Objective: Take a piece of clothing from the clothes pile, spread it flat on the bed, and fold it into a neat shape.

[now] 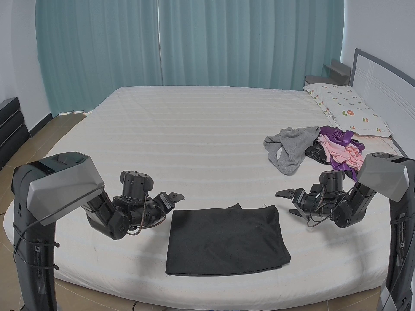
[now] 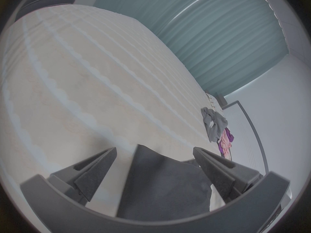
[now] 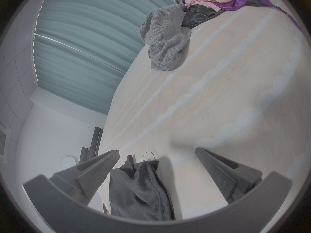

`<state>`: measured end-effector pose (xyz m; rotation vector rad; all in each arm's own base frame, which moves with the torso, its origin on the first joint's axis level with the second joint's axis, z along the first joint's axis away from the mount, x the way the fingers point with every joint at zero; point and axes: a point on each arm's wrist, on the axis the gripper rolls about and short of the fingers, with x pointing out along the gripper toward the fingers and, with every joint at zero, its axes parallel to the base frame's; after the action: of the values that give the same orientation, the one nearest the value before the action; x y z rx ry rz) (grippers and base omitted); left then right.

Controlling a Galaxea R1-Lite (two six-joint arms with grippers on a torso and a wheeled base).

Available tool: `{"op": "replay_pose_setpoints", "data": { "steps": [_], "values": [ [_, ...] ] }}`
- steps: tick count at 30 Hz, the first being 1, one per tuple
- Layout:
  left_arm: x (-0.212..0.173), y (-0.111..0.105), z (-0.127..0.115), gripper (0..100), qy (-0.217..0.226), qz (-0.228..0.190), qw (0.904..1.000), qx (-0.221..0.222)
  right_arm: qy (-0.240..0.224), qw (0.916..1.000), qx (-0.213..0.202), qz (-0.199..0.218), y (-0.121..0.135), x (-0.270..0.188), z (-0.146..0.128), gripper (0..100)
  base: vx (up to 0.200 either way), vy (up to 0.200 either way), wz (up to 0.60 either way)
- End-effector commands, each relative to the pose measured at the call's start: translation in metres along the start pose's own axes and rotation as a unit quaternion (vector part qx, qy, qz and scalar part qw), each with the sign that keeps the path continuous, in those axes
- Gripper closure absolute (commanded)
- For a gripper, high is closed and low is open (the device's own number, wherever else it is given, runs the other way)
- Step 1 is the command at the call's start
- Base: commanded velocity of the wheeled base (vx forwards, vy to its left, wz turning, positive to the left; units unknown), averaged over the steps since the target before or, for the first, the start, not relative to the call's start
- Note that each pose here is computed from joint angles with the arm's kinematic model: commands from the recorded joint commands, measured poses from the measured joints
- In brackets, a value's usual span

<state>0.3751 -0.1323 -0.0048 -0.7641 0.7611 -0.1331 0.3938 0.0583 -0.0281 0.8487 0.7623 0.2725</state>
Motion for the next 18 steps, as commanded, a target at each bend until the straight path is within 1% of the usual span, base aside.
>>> {"op": "replay_pose_setpoints", "data": {
  "steps": [1,4,9,14,15,18],
  "values": [
    [0.016,0.001,-0.009,0,0.011,0.001,0.9999,0.006,0.005,1.0,-0.003,-0.002,0.001,0.002,-0.005,0,0.0,0.0,0.0],
    [0.022,-0.002,-0.008,0,0.009,-0.004,0.9999,0.009,0.005,1.0,-0.005,0.0,0.003,0.003,-0.006,0,0.0,0.0,0.0],
    [0.027,0.0,-0.011,0,0.011,-0.001,0.9997,0.021,0.004,0.9999,-0.012,0.008,0.005,0.004,-0.011,0,0.0,0.0,0.0],
    [0.031,-0.003,-0.012,0,0.014,-0.002,0.9996,0.023,0.003,0.9998,-0.014,0.01,0.005,0.005,-0.011,0,0.0,0.0,0.0],
    [0.032,-0.002,-0.013,100,0.016,0.001,0.9996,0.023,0.003,0.9998,-0.014,0.01,0.005,0.005,-0.011,0,0.0,0.0,0.0],
    [0.032,-0.003,-0.012,100,0.017,0.003,0.9995,0.024,0.004,0.9998,-0.014,0.009,0.005,0.005,-0.012,0,0.0,0.0,0.0]
  ]
}}
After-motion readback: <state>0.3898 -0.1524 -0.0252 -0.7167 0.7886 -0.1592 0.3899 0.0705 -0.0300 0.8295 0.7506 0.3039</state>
